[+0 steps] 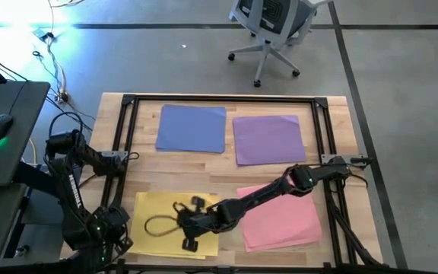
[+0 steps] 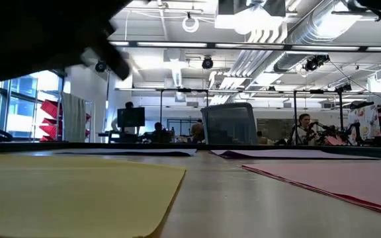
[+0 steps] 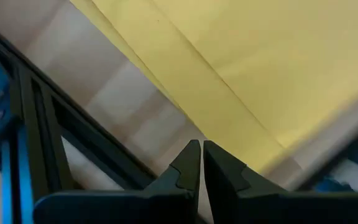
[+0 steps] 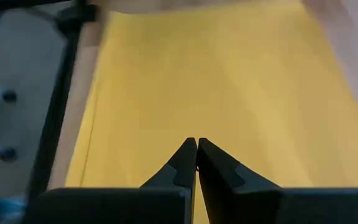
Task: Organize paper
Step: Stack the yellow paper on the bottom left
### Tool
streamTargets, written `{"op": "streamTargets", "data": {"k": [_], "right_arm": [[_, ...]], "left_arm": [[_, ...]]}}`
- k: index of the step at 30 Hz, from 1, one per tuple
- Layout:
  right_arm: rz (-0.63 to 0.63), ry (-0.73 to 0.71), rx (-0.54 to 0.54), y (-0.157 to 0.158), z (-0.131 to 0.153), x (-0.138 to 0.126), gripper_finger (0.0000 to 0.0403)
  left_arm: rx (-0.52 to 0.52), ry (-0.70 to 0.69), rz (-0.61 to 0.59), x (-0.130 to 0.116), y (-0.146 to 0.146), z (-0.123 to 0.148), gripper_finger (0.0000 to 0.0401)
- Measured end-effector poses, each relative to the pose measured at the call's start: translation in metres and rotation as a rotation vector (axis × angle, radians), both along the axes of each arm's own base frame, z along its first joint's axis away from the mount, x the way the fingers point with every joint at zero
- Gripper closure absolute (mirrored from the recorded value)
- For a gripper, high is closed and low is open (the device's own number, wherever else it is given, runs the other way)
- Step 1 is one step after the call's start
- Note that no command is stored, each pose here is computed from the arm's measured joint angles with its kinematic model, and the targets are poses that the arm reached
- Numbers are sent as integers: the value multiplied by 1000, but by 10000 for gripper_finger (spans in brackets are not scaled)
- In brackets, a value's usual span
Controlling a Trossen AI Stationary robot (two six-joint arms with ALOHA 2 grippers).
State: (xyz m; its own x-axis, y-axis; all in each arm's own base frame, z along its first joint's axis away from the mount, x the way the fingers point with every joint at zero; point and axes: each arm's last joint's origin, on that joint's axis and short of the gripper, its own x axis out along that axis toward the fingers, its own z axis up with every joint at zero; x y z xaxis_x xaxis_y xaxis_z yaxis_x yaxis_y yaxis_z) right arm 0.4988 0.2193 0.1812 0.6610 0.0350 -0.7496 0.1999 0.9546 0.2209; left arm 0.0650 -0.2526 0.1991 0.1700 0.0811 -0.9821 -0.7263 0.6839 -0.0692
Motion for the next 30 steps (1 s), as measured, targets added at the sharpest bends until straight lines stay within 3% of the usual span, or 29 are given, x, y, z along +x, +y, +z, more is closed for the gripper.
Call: {"op": "streamTargets", "data": {"k": [6, 11, 18, 30], "right_arm": [[-291, 345, 70, 13, 8, -52, 403], [-351, 514, 101, 26, 0, -75, 403], [-366, 536, 180, 32, -18, -76, 403], [-435, 571, 173, 8, -44, -59, 403]], "left_arm": [[41, 20, 24, 4, 4, -22, 401], [43, 122, 84, 13, 14, -37, 401], [-44, 299, 111, 30, 34, -59, 401], [-27, 251, 41, 33, 44, -71, 401]]}}
